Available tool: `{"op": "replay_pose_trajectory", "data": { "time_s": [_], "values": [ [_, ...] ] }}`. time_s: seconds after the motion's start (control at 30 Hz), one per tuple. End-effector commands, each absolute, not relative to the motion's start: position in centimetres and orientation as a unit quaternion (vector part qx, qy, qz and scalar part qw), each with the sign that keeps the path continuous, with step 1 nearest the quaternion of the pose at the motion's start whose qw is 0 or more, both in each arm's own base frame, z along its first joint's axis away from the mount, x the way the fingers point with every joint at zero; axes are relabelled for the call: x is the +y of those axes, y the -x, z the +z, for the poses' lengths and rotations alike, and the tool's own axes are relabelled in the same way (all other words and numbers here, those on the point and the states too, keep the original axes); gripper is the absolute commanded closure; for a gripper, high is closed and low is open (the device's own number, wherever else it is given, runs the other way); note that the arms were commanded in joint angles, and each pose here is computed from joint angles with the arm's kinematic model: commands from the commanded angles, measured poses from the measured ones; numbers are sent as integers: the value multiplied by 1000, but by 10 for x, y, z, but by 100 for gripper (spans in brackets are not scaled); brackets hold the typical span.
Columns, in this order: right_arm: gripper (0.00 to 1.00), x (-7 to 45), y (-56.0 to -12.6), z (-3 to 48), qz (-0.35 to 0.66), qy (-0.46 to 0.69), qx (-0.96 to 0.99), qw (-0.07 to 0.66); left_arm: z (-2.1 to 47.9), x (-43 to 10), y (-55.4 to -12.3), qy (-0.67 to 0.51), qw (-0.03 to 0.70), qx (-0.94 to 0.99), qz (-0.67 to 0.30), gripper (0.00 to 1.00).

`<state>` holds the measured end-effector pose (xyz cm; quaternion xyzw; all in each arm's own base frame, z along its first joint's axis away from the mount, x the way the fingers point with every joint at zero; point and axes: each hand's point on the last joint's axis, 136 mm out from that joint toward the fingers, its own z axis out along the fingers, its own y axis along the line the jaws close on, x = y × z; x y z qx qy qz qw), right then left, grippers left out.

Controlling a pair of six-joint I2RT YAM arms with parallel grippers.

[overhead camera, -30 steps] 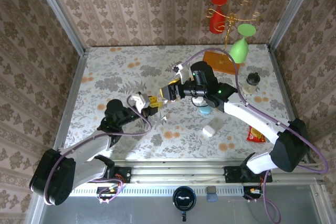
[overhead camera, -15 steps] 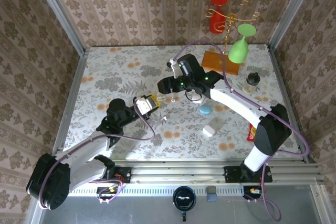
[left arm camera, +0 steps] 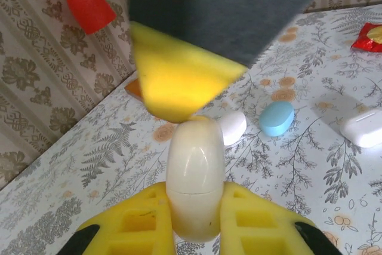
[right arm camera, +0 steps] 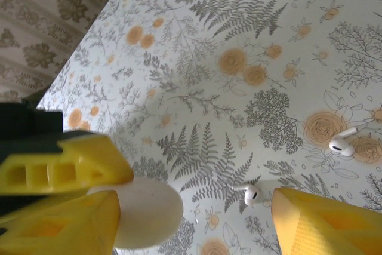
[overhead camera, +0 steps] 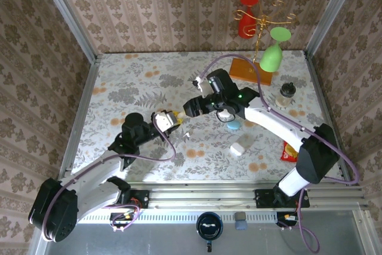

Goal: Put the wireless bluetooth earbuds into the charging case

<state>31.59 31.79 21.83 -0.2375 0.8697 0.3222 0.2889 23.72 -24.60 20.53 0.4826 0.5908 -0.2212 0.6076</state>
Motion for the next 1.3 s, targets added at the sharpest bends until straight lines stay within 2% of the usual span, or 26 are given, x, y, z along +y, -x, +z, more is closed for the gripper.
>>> {"op": "replay_pose_trajectory", "data": {
  "time_s": [0.0, 0.13, 0.33, 0.5, 0.7, 0.9, 1.1, 1.17, 1.27],
  "values": [
    [31, 309, -301, 234, 314, 284, 848, 320, 241, -245, -237, -469, 638, 568, -226, 96],
    [29, 303, -291, 248, 304, 342, 813, 360, 237, -242, -223, -483, 623, 569, -234, 96],
    [34, 304, -246, 265, 287, 536, 669, 427, 247, -244, -190, -523, 576, 561, -281, 95],
    [36, 309, -232, 264, 270, 609, 620, 414, 253, -249, -171, -541, 542, 552, -331, 95],
    [43, 325, -231, 262, 256, 641, 592, 417, 263, -254, -167, -541, 543, 538, -352, 95],
    [60, 334, -230, 264, 273, 641, 582, 419, 263, -255, -170, -536, 547, 537, -353, 95],
    [83, 334, -227, 261, 280, 641, 582, 413, 263, -258, -174, -532, 553, 534, -356, 95],
    [90, 333, -227, 260, 281, 640, 583, 414, 262, -259, -175, -532, 553, 534, -357, 92],
    [93, 331, -228, 257, 278, 634, 593, 412, 261, -258, -177, -525, 560, 535, -352, 77]
  ]
}}
